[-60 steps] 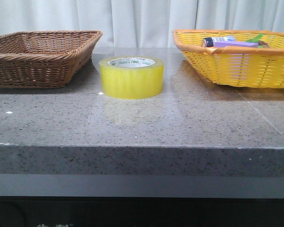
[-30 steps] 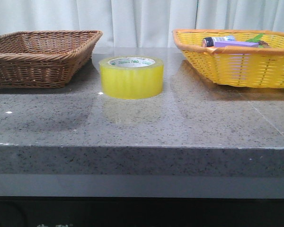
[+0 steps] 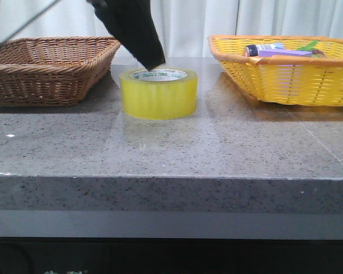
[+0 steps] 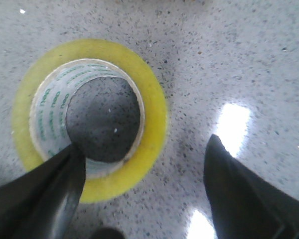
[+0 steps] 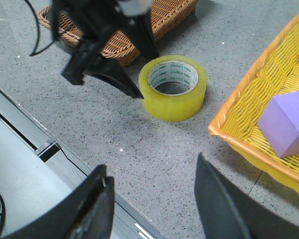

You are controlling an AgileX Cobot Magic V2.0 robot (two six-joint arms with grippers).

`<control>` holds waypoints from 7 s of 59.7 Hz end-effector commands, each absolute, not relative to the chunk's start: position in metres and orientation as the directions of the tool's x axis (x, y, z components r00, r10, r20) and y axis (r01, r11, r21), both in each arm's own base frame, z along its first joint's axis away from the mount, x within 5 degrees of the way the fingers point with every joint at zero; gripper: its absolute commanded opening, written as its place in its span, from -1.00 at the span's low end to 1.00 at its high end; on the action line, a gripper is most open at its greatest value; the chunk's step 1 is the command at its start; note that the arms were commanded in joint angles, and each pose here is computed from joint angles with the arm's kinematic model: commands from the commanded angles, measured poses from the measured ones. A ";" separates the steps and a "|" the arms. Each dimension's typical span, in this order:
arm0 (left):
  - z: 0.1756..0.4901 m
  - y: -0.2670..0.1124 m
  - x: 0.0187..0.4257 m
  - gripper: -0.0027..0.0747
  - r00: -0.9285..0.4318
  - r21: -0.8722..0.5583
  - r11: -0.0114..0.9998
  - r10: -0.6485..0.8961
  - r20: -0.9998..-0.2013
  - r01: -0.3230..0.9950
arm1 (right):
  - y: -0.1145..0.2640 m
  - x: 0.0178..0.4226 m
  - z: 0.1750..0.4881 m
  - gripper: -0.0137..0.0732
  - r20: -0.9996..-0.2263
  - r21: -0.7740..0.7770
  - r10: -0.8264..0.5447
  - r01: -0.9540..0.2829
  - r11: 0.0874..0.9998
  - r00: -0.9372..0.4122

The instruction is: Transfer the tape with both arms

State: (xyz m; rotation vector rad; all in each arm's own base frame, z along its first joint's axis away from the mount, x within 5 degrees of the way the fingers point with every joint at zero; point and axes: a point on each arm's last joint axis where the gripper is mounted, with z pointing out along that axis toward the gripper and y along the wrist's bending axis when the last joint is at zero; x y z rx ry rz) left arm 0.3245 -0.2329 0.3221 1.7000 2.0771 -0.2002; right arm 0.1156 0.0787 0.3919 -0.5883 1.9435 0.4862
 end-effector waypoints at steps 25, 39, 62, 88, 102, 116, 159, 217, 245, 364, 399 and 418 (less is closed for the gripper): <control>0.297 -0.251 0.345 0.18 -0.136 0.153 0.218 0.898 -0.419 0.964 | 0.078 0.115 0.405 0.24 -0.941 0.087 -0.129 -0.590 0.803 -0.313; 0.297 -0.251 0.345 -0.54 -0.138 0.150 0.218 0.898 -0.418 0.964 | 0.078 0.115 0.405 0.24 -0.941 0.087 -0.129 -0.590 0.803 -0.313; 0.329 -0.252 0.346 -0.68 -0.117 0.179 0.217 0.886 -0.449 0.960 | 0.078 0.115 0.405 0.24 -0.941 0.087 -0.129 -0.590 0.803 -0.313; 0.420 -0.237 0.345 -0.68 -0.245 0.267 0.466 0.776 -0.581 0.843 | 0.078 0.115 0.405 0.24 -0.941 0.087 -0.129 -0.590 0.803 -0.313; 0.439 -0.213 0.356 -0.68 -0.422 0.368 0.698 0.685 -0.594 0.614 | 0.078 0.115 0.405 0.24 -0.941 0.087 -0.129 -0.590 0.803 -0.313; 0.438 -0.174 0.376 -0.68 -0.559 0.297 0.835 0.535 -0.633 0.464 | 0.078 0.115 0.405 0.24 -0.941 0.087 -0.129 -0.590 0.803 -0.313; 0.375 -0.079 0.436 -0.68 -0.806 -0.008 0.961 0.228 -0.546 0.277 | 0.078 0.115 0.405 0.24 -0.941 0.087 -0.129 -0.590 0.803 -0.313; 0.404 -0.082 0.418 0.23 -0.770 -0.043 0.954 0.211 -0.603 0.296 | 0.078 0.115 0.405 0.24 -0.941 0.087 -0.129 -0.590 0.803 -0.313; 0.519 -0.055 0.255 0.15 -0.545 -0.033 0.954 0.142 -0.827 0.299 | 0.078 0.115 0.405 0.24 -0.941 0.087 -0.129 -0.590 0.803 -0.313; 0.417 -0.028 0.088 -0.98 -0.420 -0.076 0.955 0.054 -0.906 0.287 | 0.078 0.116 0.405 -0.85 -0.942 0.086 -0.127 -0.589 0.803 -0.312; 0.309 -0.007 0.072 -0.98 -0.103 -0.035 0.996 -0.027 -0.994 0.083 | 0.078 0.116 0.405 -0.85 -0.942 0.086 -0.127 -0.589 0.803 -0.312; 0.232 -0.002 0.057 -0.98 0.108 -0.047 0.998 -0.052 -0.993 0.048 | 0.078 0.116 0.405 -0.85 -0.942 0.086 -0.127 -0.589 0.803 -0.312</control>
